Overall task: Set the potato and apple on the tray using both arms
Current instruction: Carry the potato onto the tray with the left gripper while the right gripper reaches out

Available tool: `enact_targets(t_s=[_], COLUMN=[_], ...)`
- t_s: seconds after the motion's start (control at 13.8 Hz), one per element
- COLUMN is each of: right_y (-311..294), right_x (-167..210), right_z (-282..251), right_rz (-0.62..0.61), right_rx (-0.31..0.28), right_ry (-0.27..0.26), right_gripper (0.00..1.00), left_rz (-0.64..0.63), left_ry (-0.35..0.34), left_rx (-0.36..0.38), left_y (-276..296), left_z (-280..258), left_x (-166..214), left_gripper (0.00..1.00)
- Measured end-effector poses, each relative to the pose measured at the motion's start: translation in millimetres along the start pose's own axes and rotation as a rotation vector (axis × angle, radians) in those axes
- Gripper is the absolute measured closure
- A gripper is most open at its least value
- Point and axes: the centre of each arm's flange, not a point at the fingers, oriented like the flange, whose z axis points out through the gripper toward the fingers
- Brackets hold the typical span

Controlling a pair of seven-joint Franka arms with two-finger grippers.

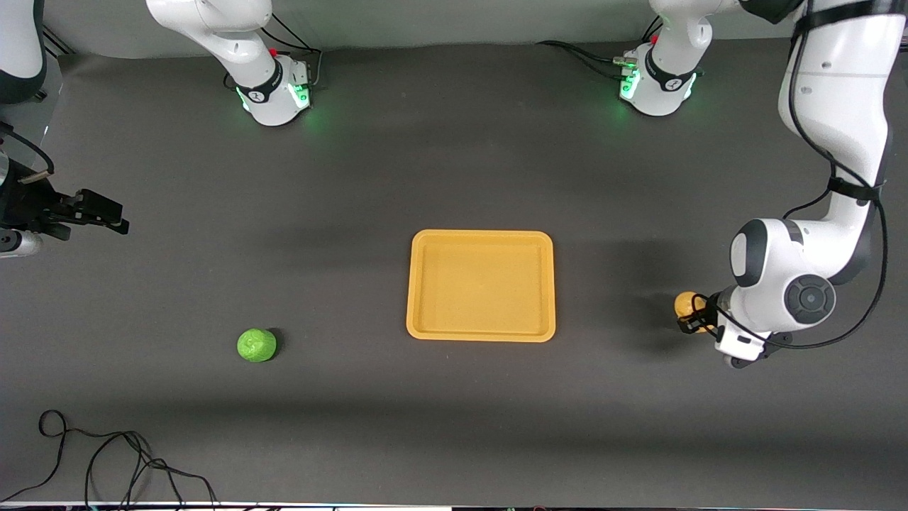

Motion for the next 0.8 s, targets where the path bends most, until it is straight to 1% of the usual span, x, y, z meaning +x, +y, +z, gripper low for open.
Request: enact_targets(t_s=[0.14,0.22,0.36,0.43,0.51,0.65,0.72,0.8], right_y=[-9,-17,-36,-45,-52,-60,-62,-62], right_x=[4,7,22,34,47,71,79,86], right_z=[3,4,-2,-6,-8,-2,6,16], right_rz=[-0.017,-0.03,-0.055,-0.066,-0.076,-0.089,-0.091,-0.091], right_rx=[0.0,0.0,-0.003,-0.005,-0.005,-0.005,-0.005,-0.004], right_ry=[-0.002,0.002,0.03,0.047,0.063,0.073,0.065,0.053], right_gripper=[0.0,0.0,0.0,0.0,0.0,0.0,0.0,0.0], left_rz=[0.084,0.124,0.18,0.222,0.279,0.391,0.45,0.507], left_ry=[0.029,0.044,0.024,0.006,-0.018,-0.052,-0.056,-0.045], left_rx=[-0.003,-0.029,-0.123,-0.15,-0.161,-0.154,-0.125,-0.075], left_y=[53,82,132,149,167,210,230,245], left_z=[-44,-60,-79,-82,-80,-67,-53,-35], left_x=[-28,-46,-79,-94,-112,-157,-180,-196], left_gripper=[0.37,0.37,0.37,0.37,0.37,0.37,0.37,0.37])
